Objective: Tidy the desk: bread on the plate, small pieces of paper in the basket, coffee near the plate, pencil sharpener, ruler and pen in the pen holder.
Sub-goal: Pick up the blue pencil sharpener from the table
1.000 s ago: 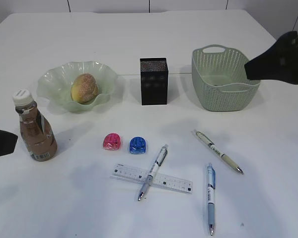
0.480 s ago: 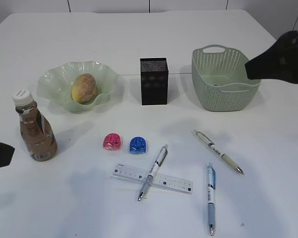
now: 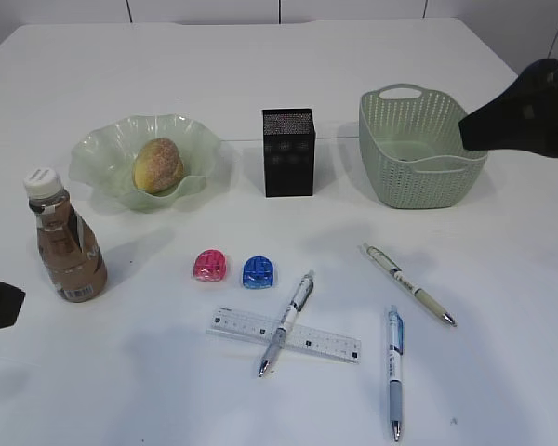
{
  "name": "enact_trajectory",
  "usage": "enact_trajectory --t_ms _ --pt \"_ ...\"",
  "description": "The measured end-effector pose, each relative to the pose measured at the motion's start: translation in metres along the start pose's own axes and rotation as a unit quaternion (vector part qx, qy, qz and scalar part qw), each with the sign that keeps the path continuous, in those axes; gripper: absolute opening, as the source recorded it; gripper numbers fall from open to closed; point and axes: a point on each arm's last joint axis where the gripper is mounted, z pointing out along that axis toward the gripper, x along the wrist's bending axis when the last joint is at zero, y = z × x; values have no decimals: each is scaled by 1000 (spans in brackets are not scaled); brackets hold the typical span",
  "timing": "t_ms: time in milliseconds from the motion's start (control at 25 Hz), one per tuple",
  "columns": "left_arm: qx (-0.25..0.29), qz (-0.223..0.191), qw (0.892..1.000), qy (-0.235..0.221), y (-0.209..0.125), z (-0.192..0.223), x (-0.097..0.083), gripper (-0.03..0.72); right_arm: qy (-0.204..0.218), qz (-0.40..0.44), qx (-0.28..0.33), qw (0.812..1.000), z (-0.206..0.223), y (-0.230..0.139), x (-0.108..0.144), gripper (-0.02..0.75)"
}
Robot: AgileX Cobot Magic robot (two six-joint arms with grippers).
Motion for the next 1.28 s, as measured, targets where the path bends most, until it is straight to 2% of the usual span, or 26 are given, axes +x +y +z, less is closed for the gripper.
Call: enact_trajectory --t_ms 200,280,560,800,1160,1280 --pt "13 0 1000 -3 -2 0 -1 428 -10 11 8 1000 1 -1 -2 481" --pt "17 0 1000 -4 -3 0 -1 428 -25 29 41 998 12 -6 -9 481" --pt "24 0 1000 -6 -4 0 -1 428 -24 65 92 993 39 -15 -19 480" --pt "25 0 1000 -6 -5 0 -1 428 -25 73 132 988 61 -23 -28 428" --pt "26 0 1000 -6 -5 0 -1 428 -22 67 126 989 66 -6 -31 417" --pt "26 -3 1000 -7 -5 0 -1 428 -17 55 146 988 74 -9 -28 418"
